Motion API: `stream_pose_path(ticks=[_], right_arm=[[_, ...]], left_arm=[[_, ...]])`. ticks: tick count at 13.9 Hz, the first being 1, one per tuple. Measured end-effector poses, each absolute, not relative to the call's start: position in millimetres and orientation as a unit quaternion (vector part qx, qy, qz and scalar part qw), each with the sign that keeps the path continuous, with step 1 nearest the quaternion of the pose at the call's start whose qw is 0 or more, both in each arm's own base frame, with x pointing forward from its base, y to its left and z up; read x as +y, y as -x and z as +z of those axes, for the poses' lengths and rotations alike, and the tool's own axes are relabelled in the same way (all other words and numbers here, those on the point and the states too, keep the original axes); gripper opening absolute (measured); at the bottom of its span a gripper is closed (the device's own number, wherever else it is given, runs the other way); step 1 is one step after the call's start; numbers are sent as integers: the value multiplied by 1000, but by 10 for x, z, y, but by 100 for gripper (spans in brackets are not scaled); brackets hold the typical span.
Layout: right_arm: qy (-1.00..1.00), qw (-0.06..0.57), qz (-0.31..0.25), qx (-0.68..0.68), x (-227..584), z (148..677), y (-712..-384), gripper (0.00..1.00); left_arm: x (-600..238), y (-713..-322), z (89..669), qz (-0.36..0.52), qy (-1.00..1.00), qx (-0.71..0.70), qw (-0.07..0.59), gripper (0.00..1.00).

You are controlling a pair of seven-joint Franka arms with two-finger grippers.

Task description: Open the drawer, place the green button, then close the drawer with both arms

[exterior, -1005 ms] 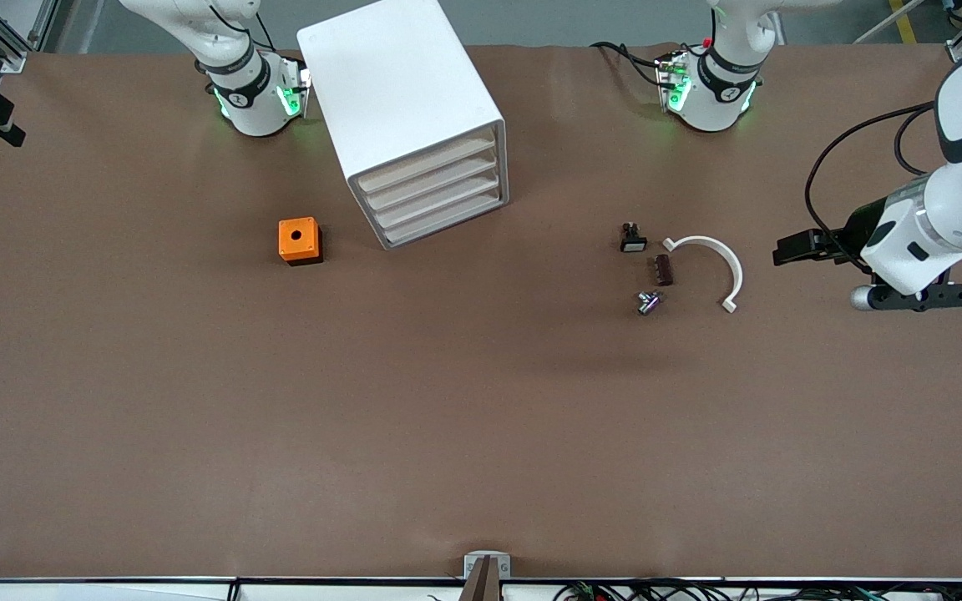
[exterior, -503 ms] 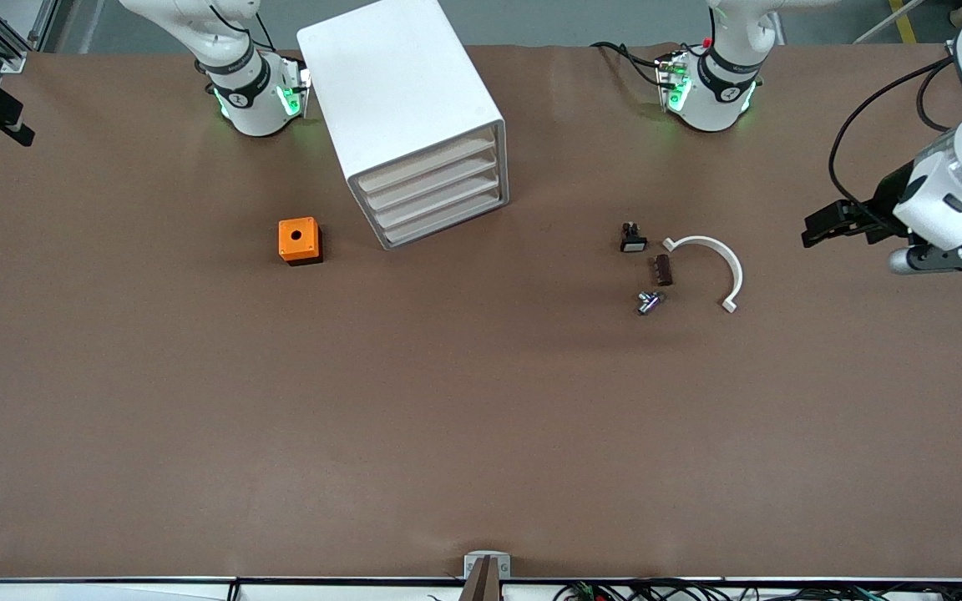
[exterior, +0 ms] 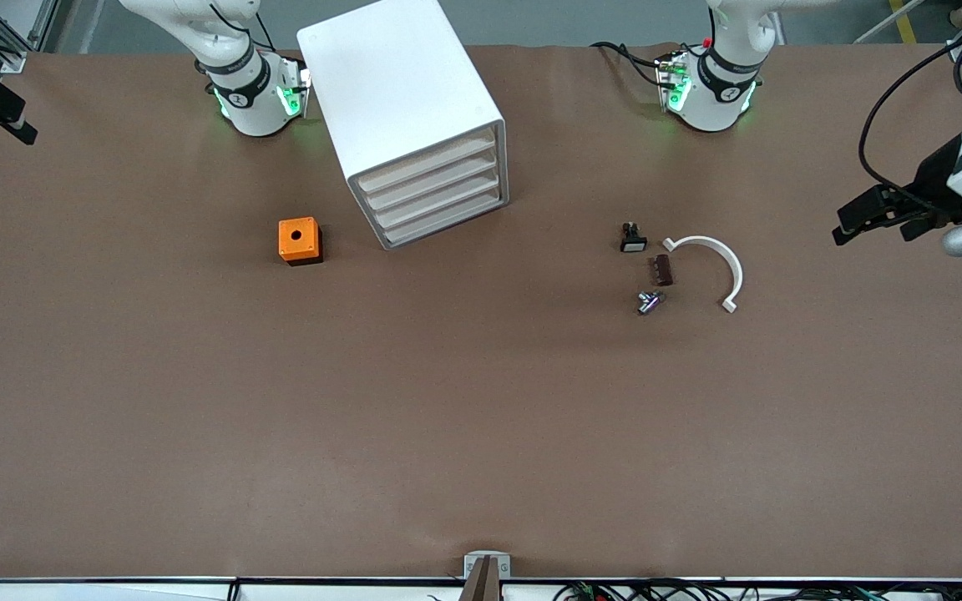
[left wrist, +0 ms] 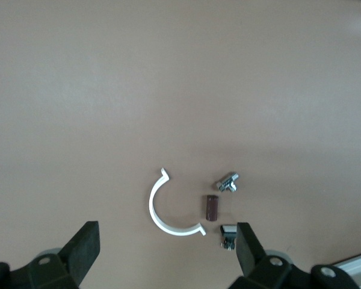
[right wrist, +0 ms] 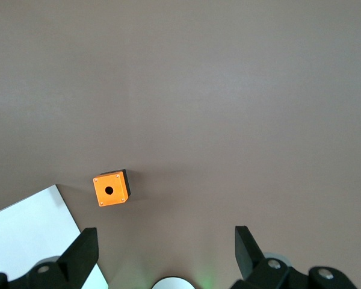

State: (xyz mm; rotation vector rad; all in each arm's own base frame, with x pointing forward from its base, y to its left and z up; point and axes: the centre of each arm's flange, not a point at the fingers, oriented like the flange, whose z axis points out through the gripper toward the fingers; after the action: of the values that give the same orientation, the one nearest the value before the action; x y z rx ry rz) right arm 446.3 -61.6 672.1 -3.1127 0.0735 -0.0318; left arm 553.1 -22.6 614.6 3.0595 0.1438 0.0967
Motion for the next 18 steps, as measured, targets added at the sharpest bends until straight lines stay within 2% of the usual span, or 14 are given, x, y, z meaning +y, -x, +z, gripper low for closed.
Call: stream_pose_path(ticks=[7, 18], right_arm=[[1000, 13, -10, 20, -580, 6716, -4467, 100], [1000, 14, -6, 20, -577, 6675, -4437, 100]], left_arm=[[-181, -5476, 6562, 45, -998, 46, 28, 100], [-231, -5517, 6467, 28, -999, 39, 12, 100]])
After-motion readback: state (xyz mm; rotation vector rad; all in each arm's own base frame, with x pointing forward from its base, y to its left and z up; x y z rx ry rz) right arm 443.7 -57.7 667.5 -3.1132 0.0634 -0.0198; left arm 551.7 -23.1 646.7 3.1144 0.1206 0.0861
